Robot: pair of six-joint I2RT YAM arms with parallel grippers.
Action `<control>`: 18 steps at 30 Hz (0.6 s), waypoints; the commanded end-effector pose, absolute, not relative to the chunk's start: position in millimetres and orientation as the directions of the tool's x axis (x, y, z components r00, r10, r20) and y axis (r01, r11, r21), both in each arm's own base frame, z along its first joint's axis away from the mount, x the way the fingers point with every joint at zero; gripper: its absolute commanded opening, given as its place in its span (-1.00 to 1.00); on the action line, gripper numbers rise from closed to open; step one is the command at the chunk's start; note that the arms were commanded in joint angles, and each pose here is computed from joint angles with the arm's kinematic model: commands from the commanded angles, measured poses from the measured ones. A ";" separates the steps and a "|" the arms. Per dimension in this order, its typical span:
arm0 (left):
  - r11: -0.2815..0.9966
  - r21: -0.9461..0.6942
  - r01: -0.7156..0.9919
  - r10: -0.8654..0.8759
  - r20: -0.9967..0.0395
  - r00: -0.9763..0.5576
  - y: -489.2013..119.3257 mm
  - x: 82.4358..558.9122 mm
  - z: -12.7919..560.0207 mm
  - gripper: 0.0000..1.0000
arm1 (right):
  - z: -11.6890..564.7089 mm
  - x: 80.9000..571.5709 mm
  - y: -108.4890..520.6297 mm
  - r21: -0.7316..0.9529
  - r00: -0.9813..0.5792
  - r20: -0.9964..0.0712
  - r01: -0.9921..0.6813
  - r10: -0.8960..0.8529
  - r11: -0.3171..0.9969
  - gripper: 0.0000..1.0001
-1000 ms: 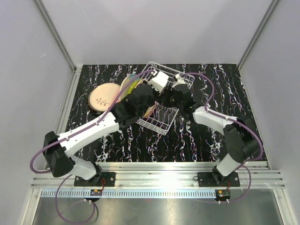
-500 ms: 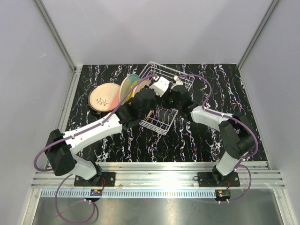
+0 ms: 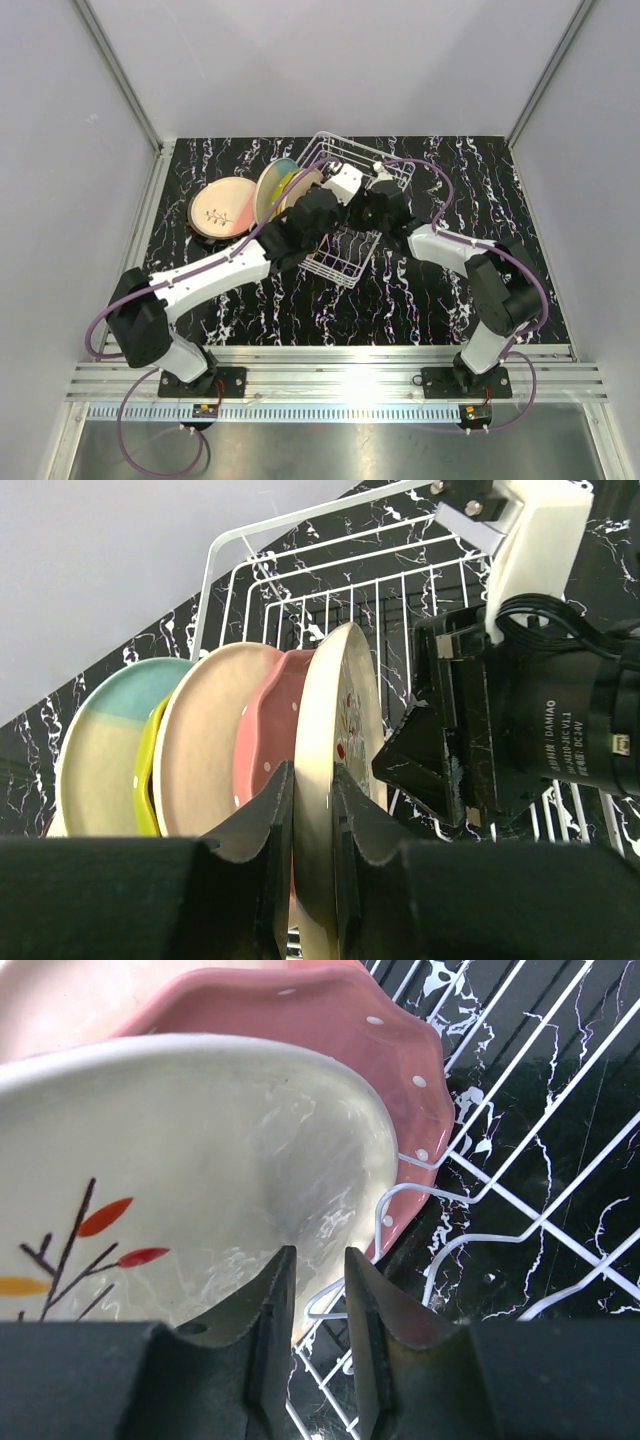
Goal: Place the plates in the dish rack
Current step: Insert the plate into the dish rack
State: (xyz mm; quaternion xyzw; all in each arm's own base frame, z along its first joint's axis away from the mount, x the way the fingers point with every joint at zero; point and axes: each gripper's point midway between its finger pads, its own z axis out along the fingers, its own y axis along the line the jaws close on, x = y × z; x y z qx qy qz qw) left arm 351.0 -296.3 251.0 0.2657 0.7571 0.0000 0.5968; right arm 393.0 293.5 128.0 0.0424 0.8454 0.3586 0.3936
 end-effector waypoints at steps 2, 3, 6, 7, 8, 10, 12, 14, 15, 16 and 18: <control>0.922 0.213 0.322 0.252 -0.964 -0.083 -293.2 365.8 291.2 -0.69 | 152.9 398.9 294.7 0.654 -0.656 -0.657 -0.250 0.372 0.714 -0.31; 0.924 0.211 0.320 0.250 -0.964 -0.089 -292.0 367.0 290.2 -0.67 | 156.6 397.4 293.4 0.654 -0.652 -0.660 -0.254 0.373 0.713 -0.31; 0.925 0.212 0.316 0.258 -0.960 -0.108 -290.0 371.2 281.3 -0.66 | 158.7 391.0 289.3 0.650 -0.654 -0.660 -0.251 0.369 0.717 -0.28; 0.924 0.213 0.317 0.259 -0.959 -0.112 -290.3 372.6 279.2 -0.66 | 158.3 388.6 287.8 0.647 -0.658 -0.659 -0.249 0.365 0.721 -0.28; 0.925 0.212 0.316 0.259 -0.959 -0.117 -289.3 373.7 277.8 -0.64 | 155.7 385.1 285.4 0.644 -0.662 -0.657 -0.244 0.361 0.725 -0.28; 0.923 0.222 0.314 0.272 -0.954 -0.128 -289.0 375.8 272.6 -0.58 | 162.5 379.0 280.8 0.640 -0.657 -0.662 -0.246 0.360 0.728 -0.28; 0.922 0.228 0.314 0.281 -0.951 -0.133 -289.5 376.6 270.1 -0.41 | 168.3 371.4 274.1 0.634 -0.649 -0.669 -0.245 0.362 0.733 -0.28; 0.921 0.230 0.314 0.285 -0.948 -0.141 -289.5 377.4 267.2 -0.26 | 173.3 359.6 266.9 0.627 -0.649 -0.672 -0.245 0.355 0.740 -0.27; 0.920 0.232 0.316 0.287 -0.948 -0.140 -289.7 377.3 267.1 -0.20 | 174.4 355.9 263.0 0.619 -0.648 -0.677 -0.246 0.349 0.746 -0.26; 0.920 0.236 0.314 0.291 -0.946 -0.141 -288.7 377.1 266.9 -0.17 | 171.3 349.7 257.5 0.600 -0.656 -0.680 -0.240 0.328 0.763 -0.25; 0.920 0.234 0.315 0.289 -0.947 -0.141 -288.4 377.2 268.0 -0.17 | 178.5 339.0 245.4 0.580 -0.640 -0.697 -0.237 0.324 0.779 -0.24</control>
